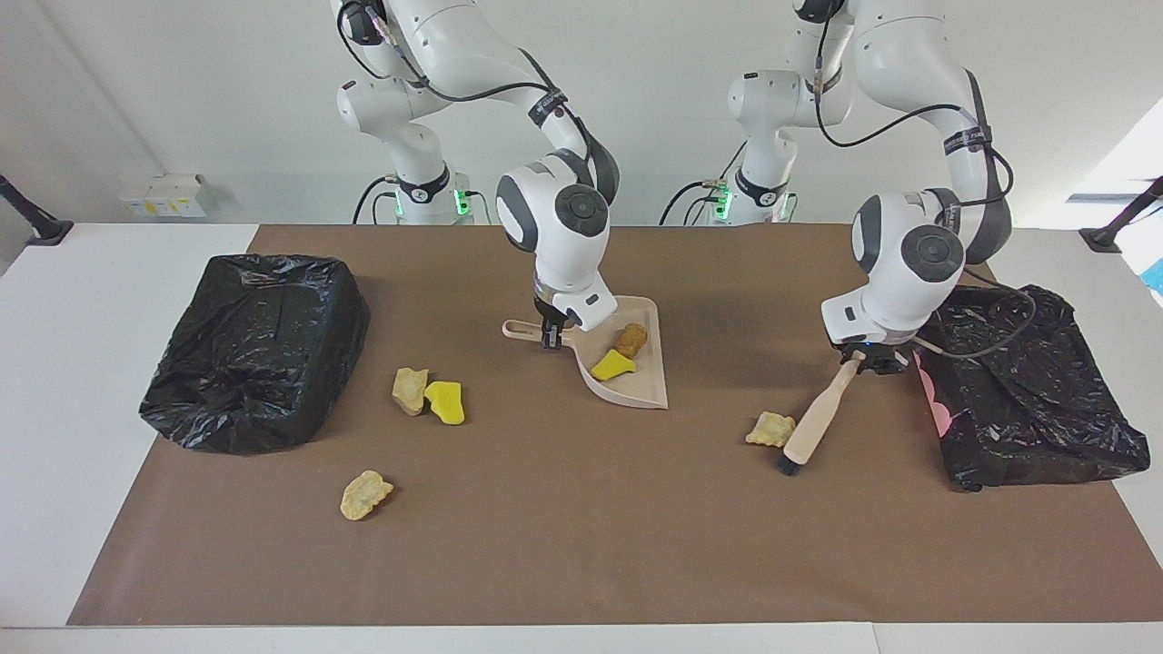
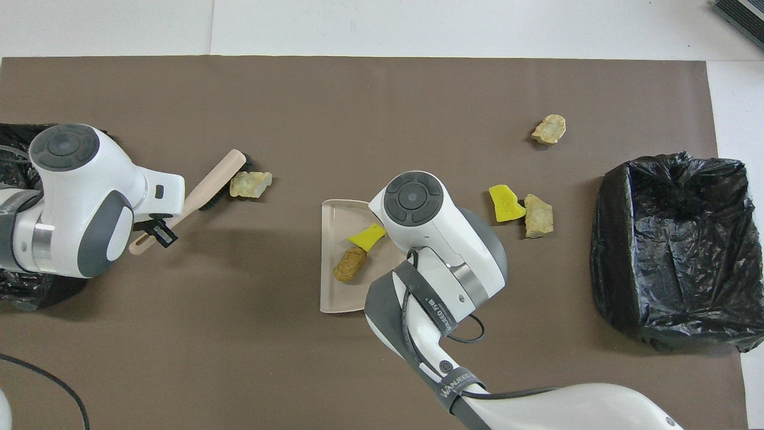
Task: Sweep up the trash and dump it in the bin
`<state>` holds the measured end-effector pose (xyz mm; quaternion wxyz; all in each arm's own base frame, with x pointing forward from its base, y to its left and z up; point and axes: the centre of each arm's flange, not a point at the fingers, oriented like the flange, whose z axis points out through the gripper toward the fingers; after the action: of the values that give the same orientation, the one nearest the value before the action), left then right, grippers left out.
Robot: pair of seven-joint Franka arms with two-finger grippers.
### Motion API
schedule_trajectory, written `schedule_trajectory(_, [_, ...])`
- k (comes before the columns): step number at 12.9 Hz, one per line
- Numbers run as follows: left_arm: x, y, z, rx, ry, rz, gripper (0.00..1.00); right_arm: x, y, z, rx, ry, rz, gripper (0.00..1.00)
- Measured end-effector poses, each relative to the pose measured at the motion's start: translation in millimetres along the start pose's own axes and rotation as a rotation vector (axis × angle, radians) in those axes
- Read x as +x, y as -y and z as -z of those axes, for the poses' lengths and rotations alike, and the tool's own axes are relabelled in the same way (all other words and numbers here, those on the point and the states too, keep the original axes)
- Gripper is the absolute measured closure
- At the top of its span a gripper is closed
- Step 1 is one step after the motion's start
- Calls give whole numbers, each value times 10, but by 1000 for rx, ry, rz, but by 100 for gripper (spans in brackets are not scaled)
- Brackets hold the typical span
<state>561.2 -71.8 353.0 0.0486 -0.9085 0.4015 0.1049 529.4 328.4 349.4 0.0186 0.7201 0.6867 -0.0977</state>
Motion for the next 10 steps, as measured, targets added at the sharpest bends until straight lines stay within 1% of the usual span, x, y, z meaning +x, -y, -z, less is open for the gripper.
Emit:
schedule_trajectory(2, [96, -399, -14, -25, 13, -20, 73, -11, 4, -26, -2, -2, -1, 68])
schedule_trajectory(5, [248, -1005, -21, -50, 17, 6, 73, -25, 6, -60, 0, -1, -7, 68])
schedule_trajectory(7, [366, -1355, 17, -51, 15, 43, 73, -27, 8, -64, -1, -2, -7, 68])
schedule_trajectory(10, [526, -1780, 77, -89, 1, 134, 73, -31, 12, -57, -2, -2, -8, 68])
